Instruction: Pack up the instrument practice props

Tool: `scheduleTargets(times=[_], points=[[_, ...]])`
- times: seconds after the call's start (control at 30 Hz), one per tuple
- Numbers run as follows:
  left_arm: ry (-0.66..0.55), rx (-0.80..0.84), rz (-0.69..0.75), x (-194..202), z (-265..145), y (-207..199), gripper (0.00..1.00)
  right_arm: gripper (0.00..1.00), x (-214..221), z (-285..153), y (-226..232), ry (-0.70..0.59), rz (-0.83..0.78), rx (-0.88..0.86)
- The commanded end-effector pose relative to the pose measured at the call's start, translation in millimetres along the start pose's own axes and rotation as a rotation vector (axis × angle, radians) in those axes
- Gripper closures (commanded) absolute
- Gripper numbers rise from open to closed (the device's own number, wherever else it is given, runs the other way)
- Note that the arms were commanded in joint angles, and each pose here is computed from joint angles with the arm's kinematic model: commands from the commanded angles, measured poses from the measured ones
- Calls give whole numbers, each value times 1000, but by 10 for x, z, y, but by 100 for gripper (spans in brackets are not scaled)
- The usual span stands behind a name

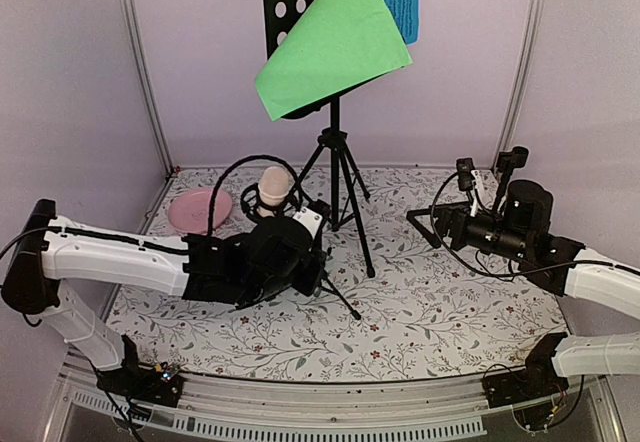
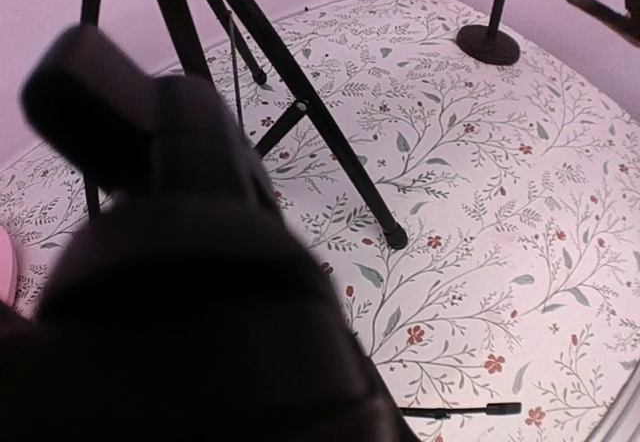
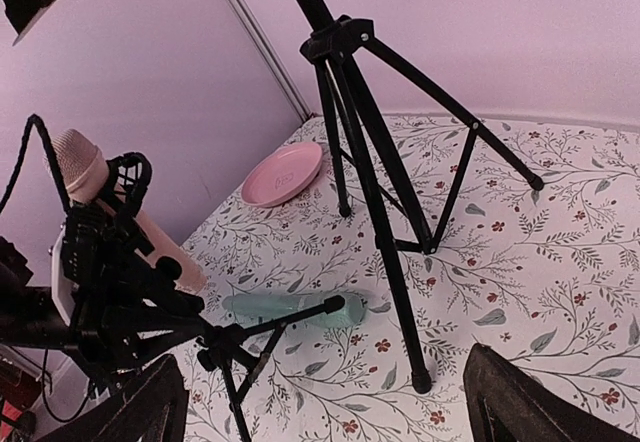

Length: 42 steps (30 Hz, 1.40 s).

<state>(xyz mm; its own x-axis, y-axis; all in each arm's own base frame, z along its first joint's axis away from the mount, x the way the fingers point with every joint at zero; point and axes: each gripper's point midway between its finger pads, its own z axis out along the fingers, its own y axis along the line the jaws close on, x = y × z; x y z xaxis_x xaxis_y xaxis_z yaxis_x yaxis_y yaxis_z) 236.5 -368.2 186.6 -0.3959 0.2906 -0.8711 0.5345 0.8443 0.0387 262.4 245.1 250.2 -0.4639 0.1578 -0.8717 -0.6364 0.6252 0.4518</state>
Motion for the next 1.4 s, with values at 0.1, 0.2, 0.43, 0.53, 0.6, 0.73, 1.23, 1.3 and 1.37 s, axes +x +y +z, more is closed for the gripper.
scheduleTargets(times=[0.1, 0.2, 0.43, 0.53, 0.6, 0.73, 1.23, 1.3, 1.37], points=[[-61, 59, -7, -82, 183, -517, 84, 2, -173, -112, -8, -71, -30, 45], [-44, 103, 3, 42, 289, -727, 84, 2, -176, -117, -30, -76, -35, 57], [-5, 112, 15, 359, 528, -922, 84, 2, -147, -86, -37, -65, -29, 53], [-16, 108, 0, 370, 555, -942, 83, 2, -134, -81, -42, -61, -27, 53], [-20, 112, -5, 381, 556, -965, 81, 2, -140, -78, -40, -62, -28, 53], [-29, 117, 4, 427, 534, -1021, 73, 2, -136, -77, -47, -61, -29, 56], [-22, 161, 49, 387, 328, -1183, 17, 2, -168, -97, -52, -71, -42, 67], [-19, 170, 53, 354, 270, -1180, 11, 2, -156, -92, -62, -67, -42, 70], [-23, 177, 54, 293, 185, -1169, 7, 2, -159, -88, -67, -67, -43, 73]])
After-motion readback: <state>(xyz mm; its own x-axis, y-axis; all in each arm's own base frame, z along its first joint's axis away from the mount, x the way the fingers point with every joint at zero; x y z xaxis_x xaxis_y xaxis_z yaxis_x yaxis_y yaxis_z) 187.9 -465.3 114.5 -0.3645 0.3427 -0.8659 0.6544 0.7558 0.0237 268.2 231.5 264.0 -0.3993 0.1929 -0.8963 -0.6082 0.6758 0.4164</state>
